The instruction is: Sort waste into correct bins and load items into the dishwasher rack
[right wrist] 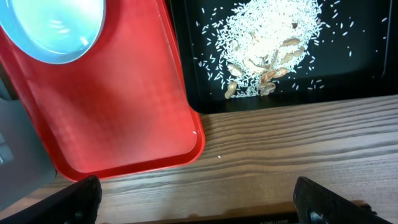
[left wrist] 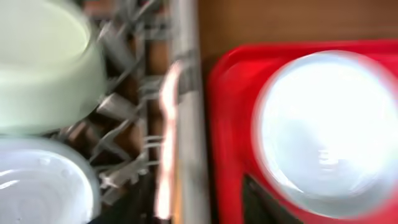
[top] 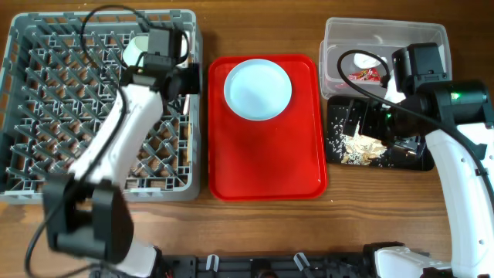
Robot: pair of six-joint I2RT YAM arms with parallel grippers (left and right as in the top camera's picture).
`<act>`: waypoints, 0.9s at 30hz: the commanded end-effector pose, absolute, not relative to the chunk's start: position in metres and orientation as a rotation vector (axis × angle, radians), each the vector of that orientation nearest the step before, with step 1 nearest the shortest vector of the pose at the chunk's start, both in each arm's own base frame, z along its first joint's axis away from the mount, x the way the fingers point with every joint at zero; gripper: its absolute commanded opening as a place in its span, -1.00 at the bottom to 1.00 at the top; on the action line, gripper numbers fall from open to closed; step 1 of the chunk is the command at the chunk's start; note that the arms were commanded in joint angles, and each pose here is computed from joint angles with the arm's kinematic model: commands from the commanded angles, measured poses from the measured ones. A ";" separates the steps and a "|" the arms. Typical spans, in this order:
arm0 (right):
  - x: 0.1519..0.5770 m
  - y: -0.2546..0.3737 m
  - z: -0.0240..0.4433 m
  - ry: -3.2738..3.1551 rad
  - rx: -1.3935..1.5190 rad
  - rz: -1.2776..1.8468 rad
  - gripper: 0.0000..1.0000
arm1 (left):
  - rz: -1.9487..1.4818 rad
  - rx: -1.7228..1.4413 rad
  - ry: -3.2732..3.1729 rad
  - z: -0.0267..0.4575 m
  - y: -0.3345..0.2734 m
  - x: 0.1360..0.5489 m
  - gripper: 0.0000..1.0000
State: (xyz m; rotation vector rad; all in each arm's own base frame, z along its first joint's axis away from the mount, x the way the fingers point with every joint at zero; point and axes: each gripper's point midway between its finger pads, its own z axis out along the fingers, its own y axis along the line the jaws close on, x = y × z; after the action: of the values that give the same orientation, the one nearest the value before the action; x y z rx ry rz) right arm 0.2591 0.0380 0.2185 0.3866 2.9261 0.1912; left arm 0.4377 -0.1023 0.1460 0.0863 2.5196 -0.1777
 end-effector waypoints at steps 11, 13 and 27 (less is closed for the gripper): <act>0.262 0.036 0.224 2.902 0.398 0.187 0.99 | -0.412 0.679 2.479 0.105 -0.283 0.382 0.37; 0.262 0.036 0.224 2.902 0.398 0.187 0.99 | -0.397 0.750 2.506 0.080 -0.293 0.376 0.38; 0.262 0.036 0.224 2.902 0.397 0.187 0.99 | -0.318 0.845 2.712 -0.009 -0.291 0.349 -0.62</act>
State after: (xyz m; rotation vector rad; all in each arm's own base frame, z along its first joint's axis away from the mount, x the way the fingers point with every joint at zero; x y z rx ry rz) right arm 0.2594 0.0380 0.2186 0.3864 2.9250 0.1915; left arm 0.3597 -0.2912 0.0098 0.8149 2.6608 -0.3300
